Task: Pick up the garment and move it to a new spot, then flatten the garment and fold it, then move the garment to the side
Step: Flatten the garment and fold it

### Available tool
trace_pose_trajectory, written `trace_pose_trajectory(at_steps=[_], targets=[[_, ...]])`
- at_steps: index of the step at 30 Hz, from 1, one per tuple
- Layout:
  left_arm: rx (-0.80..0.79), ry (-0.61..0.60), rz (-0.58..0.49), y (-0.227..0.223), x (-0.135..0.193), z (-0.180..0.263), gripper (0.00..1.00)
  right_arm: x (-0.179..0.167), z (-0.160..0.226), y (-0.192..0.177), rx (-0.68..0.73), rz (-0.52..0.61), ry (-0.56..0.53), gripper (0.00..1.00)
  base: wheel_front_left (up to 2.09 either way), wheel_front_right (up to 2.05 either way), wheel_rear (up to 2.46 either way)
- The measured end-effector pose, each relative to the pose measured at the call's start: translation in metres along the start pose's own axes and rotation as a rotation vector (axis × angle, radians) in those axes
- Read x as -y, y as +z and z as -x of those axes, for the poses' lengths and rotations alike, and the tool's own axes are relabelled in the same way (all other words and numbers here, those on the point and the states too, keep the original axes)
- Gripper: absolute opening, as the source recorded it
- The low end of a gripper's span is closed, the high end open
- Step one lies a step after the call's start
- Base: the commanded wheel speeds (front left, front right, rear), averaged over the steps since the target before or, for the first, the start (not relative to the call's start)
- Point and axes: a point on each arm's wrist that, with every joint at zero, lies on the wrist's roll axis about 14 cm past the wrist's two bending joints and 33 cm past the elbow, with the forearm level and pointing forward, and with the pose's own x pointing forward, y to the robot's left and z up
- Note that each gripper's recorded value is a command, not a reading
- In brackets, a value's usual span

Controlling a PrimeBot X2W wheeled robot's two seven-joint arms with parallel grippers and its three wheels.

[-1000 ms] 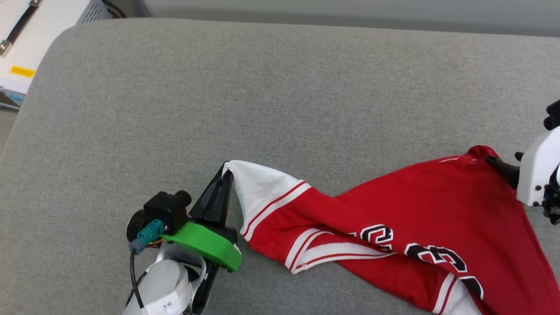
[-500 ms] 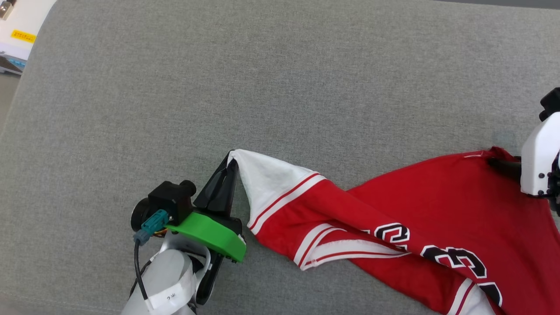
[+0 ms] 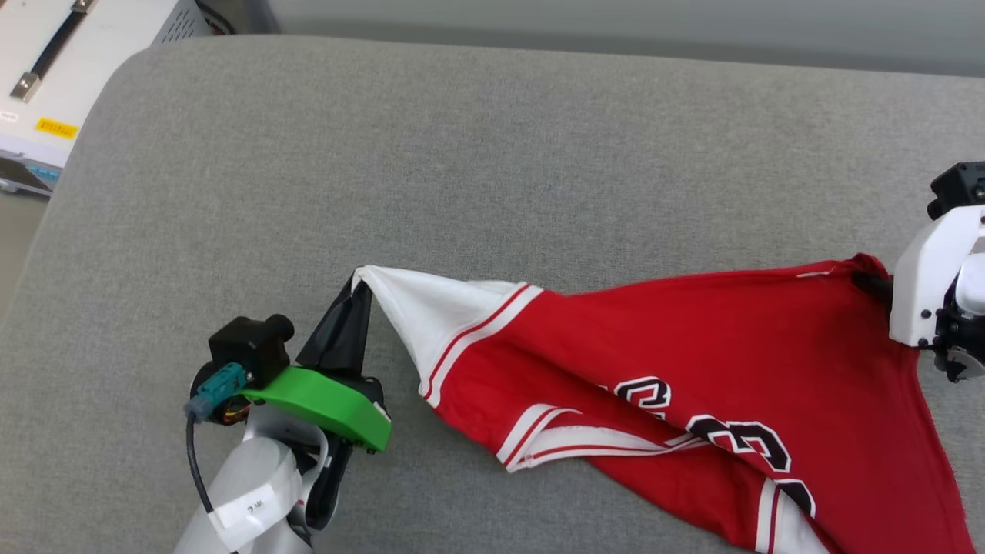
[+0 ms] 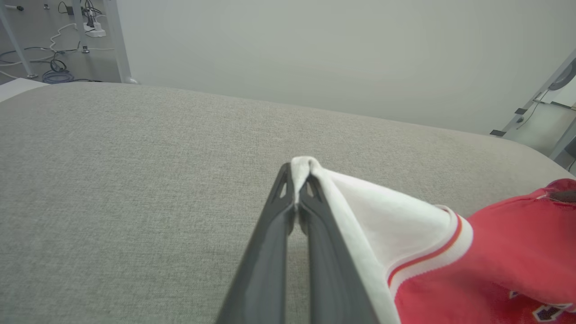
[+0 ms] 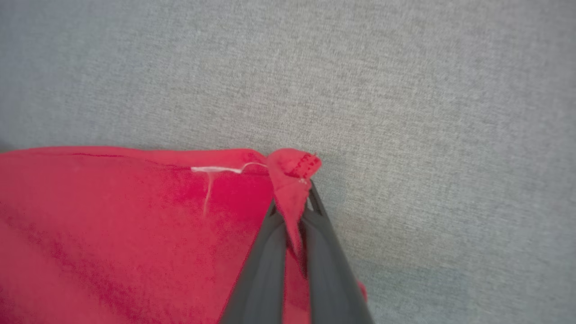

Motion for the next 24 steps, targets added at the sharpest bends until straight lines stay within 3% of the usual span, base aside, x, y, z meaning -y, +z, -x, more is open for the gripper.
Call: trace_pose_trajectory(at_steps=[12,24], targets=[[0.123,-0.065,-0.07,0.091,0.007,-0.025,0.0,0.0,0.073,0.073,0.342,0.035,-0.088,0.0,0.0,0.0,0.0],[0.269,-0.132,-0.12,0.197,0.044,-0.094,0.0,0.019,0.151,0.166,0.693,0.061,-0.218,0.0,0.0,0.0,0.0]])
